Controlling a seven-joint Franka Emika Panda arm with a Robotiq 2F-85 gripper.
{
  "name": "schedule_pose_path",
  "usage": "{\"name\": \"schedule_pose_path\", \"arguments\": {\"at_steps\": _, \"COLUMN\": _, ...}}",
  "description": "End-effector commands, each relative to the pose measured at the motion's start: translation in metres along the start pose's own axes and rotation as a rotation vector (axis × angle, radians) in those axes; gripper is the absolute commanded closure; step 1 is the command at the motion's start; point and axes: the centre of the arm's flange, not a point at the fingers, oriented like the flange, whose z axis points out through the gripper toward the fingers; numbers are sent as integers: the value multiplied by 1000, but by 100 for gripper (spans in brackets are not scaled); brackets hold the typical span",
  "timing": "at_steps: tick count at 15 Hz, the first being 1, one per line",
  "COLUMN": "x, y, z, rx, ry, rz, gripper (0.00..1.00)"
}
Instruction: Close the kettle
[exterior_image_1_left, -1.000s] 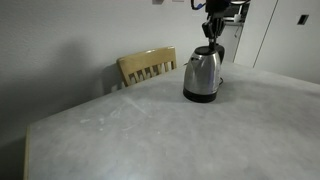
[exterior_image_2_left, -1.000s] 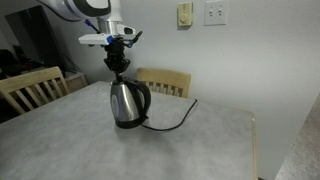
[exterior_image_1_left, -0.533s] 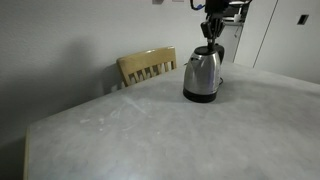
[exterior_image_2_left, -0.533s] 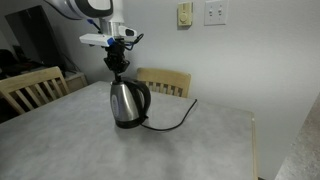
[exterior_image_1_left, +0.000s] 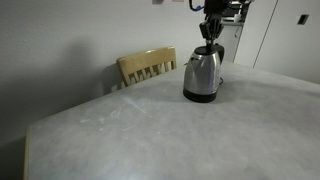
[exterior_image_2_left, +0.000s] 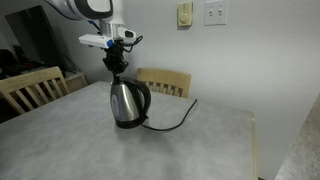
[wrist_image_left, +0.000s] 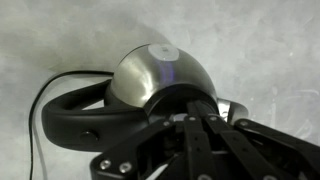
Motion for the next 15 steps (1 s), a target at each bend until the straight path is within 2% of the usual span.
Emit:
{"name": "schedule_pose_path", "arguments": {"at_steps": 1, "x": 11, "y": 15, "z": 40, "rx": 19, "ry": -36, "rz": 18, "gripper": 100}}
{"name": "schedule_pose_path", "arguments": {"at_steps": 9, "x": 21, "y": 20, "z": 56, "rx": 54, "ry": -93, "rz": 37, "gripper": 100}}
{"name": "schedule_pose_path", "arguments": {"at_steps": 12, "x": 2, "y": 11, "z": 37, "rx": 52, "ry": -58, "rz": 18, "gripper": 100}}
{"name": "schedule_pose_path", "arguments": {"at_steps": 15, "x": -22, "y": -3, "z": 10, "rx": 49, "ry": 15, "rz": -25, "gripper": 100}}
